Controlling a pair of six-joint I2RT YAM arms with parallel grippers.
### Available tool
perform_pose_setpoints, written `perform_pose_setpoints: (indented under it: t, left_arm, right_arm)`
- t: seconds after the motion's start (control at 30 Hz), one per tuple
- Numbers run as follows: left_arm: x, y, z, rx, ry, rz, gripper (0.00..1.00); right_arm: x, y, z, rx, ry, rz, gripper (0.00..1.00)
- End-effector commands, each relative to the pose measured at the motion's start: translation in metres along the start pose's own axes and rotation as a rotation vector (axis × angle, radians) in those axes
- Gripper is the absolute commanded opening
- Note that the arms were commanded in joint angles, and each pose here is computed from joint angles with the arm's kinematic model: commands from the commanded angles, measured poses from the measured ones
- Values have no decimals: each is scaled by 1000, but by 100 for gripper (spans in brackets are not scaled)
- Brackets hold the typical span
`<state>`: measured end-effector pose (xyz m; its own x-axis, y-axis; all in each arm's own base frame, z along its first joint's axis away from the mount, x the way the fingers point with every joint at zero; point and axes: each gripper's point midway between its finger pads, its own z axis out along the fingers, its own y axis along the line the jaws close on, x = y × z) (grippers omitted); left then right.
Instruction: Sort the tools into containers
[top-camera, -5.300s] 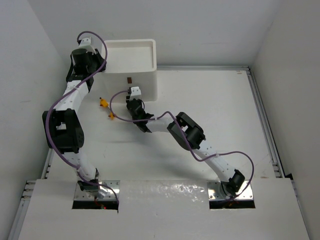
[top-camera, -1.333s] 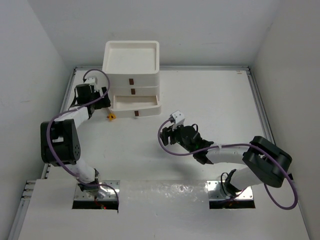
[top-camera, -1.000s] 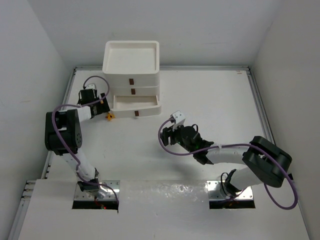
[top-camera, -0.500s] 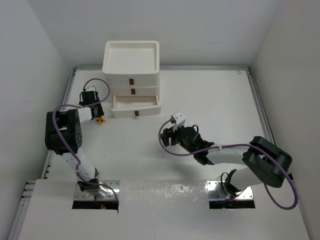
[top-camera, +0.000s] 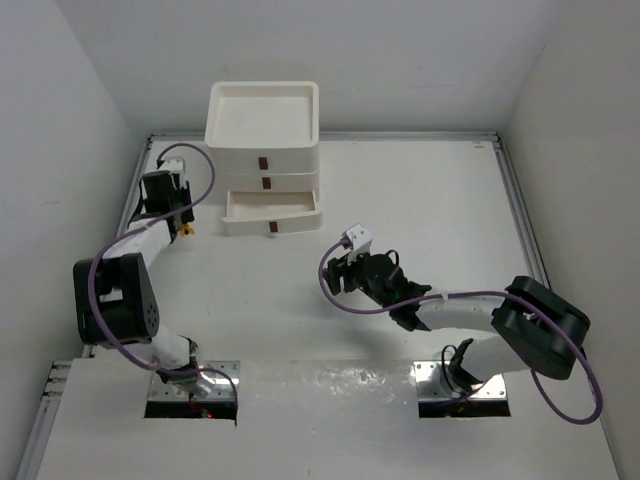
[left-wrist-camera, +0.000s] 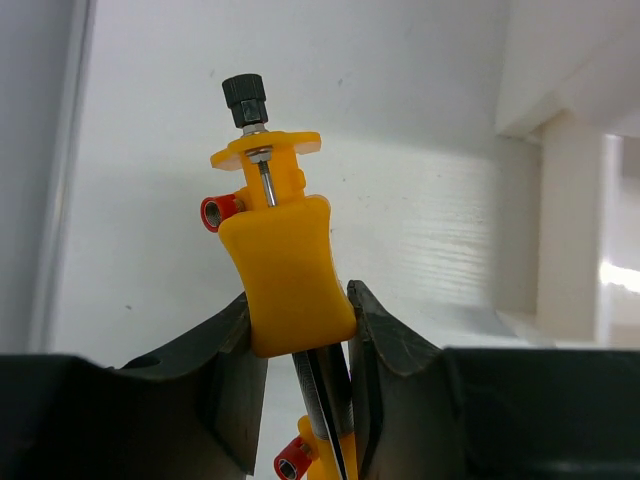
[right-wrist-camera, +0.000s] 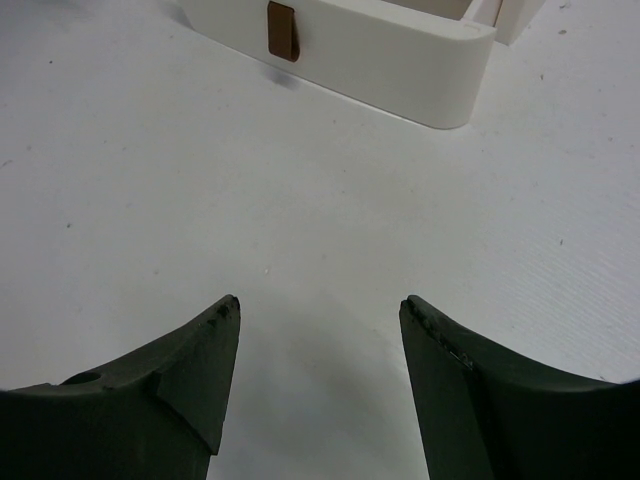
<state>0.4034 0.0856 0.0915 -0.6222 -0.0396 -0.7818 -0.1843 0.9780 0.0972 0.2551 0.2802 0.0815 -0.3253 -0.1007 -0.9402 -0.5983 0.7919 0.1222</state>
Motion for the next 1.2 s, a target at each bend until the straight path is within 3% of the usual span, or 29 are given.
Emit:
perform_pose_setpoints:
  t: [0.0,0.27,0.43,0.57,0.8,0.9,1.17]
  left_arm:
    - [-46,-4,-31,87,-121,168,0]
    - [-56,-58,-92,471,-202,574,0]
    - [-57,-90,-125,577,-237,789,0]
    - [-70,-143,-154,681,-346,892,0]
    - [-74,-197,-153,891,-491,1109,0]
    - [-71,-210,-140,956,-496,1156,0]
    - [-41,-228,-126,1159,-583,1456,0]
  right_arm:
    - [-18,5,-5,-20,-57,-9,64]
    - [-22,3,-7,-13,-66,-25,64]
    - [-22,2,-7,-12,-65,-28,64]
    - [-22,3,-6,-14,-69,-24,64]
    - [-18,2,-6,-7,-50,-28,64]
    - [-16,1,-6,-6,-40,-30,64]
    - [-5,-6,-7,28,-3,-45,65]
